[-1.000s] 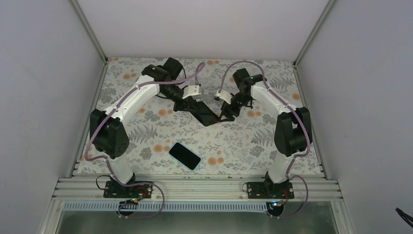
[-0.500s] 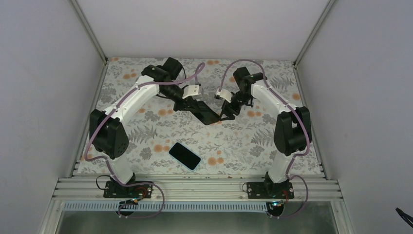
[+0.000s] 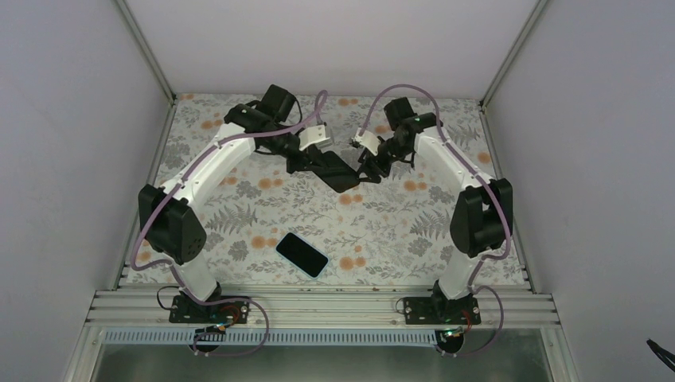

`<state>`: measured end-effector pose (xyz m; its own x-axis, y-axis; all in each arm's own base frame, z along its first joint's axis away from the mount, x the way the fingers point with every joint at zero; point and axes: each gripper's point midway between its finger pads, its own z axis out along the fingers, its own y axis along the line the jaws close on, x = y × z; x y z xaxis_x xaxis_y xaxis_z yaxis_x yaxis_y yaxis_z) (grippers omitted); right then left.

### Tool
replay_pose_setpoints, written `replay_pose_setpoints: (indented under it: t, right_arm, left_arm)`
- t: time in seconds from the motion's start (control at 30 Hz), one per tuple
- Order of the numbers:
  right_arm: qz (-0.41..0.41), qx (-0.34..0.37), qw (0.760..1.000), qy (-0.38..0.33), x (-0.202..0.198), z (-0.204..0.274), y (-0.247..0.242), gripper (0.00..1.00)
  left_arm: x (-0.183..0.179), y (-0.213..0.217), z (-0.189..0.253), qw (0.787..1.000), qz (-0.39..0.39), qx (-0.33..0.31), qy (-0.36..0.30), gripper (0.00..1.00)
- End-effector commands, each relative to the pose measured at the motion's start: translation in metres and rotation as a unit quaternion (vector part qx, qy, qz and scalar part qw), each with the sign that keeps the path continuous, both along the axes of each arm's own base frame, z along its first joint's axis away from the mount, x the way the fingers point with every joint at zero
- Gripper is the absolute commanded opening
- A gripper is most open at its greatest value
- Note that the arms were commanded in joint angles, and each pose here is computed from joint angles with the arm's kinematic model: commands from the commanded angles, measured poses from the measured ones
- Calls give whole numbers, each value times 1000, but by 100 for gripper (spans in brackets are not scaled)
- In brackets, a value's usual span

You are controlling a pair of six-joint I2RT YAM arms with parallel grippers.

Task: Take the phone out of the phone case
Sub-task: Remove the phone case from the phone.

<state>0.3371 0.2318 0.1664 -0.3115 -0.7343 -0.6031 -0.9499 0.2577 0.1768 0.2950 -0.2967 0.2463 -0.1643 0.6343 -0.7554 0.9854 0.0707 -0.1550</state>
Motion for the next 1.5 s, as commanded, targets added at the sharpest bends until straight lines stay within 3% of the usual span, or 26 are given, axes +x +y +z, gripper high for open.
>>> replay_pose_setpoints:
  t: [0.0,0.1,0.17,0.27,0.43,0.6,0.77,0.97,1.17,1.23,1.3,1.4,1.47]
  right_arm:
    - [53,159,984,-60,-6,84,53,73]
    - [97,201,974,-33,-23,98,61,73]
    - [138,229,964,2,-40,105,64,74]
    - [165,248,953,58,-56,107,70,72]
    - [191,246,947,83,-80,96,82,66]
    - [196,266,937,112,-92,99,88,65]
    - [203,271,928,152,-109,99,100,76]
    - [234,252,918,198,-144,89,122,73]
    - [246,251,911,214,-158,87,127,75]
    - [249,259,908,217,-161,91,127,67]
    - [251,269,904,219,-164,94,127,48]
    - [253,273,902,219,-166,96,125,39]
    - [257,276,901,213,-168,98,124,19]
  left_arm:
    - [-9,-40,47,993,-50,-108,-12,2]
    - [9,-38,51,992,-13,-121,-39,2]
    - [30,-34,54,989,29,-112,-95,2]
    - [70,-20,73,972,103,-122,-172,2]
    - [112,3,108,942,183,-164,-228,2]
    - [117,11,134,913,210,-202,-287,2]
    - [112,19,152,879,224,-249,-338,2]
    - [127,30,172,840,263,-264,-394,2]
    - [129,28,183,823,261,-269,-428,2]
    - [130,27,182,818,263,-265,-437,2]
    - [133,25,180,819,262,-261,-439,2]
    - [136,26,178,817,267,-256,-443,2]
    - [139,28,177,816,273,-252,-443,2]
